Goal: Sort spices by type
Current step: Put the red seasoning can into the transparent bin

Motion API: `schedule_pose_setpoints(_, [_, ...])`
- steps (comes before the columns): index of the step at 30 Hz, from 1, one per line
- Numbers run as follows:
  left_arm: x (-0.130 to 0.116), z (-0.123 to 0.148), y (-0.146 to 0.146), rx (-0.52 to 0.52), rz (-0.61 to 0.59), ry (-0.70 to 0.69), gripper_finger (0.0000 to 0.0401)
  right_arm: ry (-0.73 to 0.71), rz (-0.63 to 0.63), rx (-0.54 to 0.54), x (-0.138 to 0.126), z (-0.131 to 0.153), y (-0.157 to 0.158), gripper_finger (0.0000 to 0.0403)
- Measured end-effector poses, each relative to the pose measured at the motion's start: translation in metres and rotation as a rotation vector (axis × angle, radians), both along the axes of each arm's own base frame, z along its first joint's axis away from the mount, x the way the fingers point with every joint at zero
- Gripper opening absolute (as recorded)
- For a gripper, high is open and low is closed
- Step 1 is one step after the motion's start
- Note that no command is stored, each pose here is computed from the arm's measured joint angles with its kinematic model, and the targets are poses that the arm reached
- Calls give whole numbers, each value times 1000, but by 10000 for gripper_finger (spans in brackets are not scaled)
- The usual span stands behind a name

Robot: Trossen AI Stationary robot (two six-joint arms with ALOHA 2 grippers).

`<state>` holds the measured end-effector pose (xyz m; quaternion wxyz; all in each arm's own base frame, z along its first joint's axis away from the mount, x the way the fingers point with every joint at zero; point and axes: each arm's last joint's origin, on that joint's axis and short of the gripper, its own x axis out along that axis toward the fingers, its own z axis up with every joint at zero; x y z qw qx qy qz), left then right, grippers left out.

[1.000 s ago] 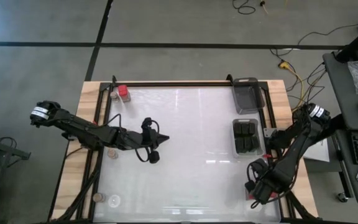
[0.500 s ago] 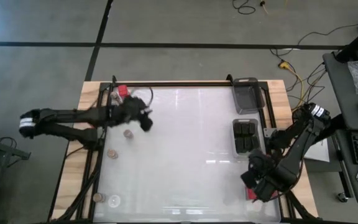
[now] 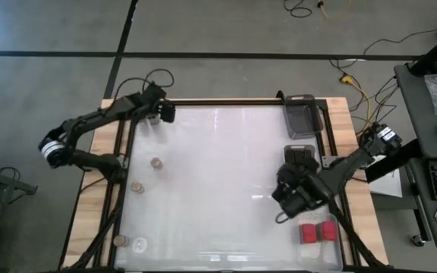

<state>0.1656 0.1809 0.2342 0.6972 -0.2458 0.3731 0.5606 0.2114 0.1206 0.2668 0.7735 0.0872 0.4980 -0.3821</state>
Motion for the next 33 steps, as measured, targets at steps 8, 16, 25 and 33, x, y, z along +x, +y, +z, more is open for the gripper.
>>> schedule_pose_setpoints(8, [-7, -9, 13, 24, 248, -19, 298, 24, 157, -20, 21, 0, -14, 329])
schedule_pose_setpoints(16, [-15, -20, 15, 11, 403, -65, 304, 87, 235, -42, 15, -10, -10, 349])
schedule_pose_setpoints(25, [-20, -39, 36, -11, 524, -92, 304, 156, 278, -7, 5, -22, -2, 341])
schedule_pose_setpoints(33, [-16, -55, 51, -33, 562, -161, 285, 168, 348, -11, -2, -19, 4, 327])
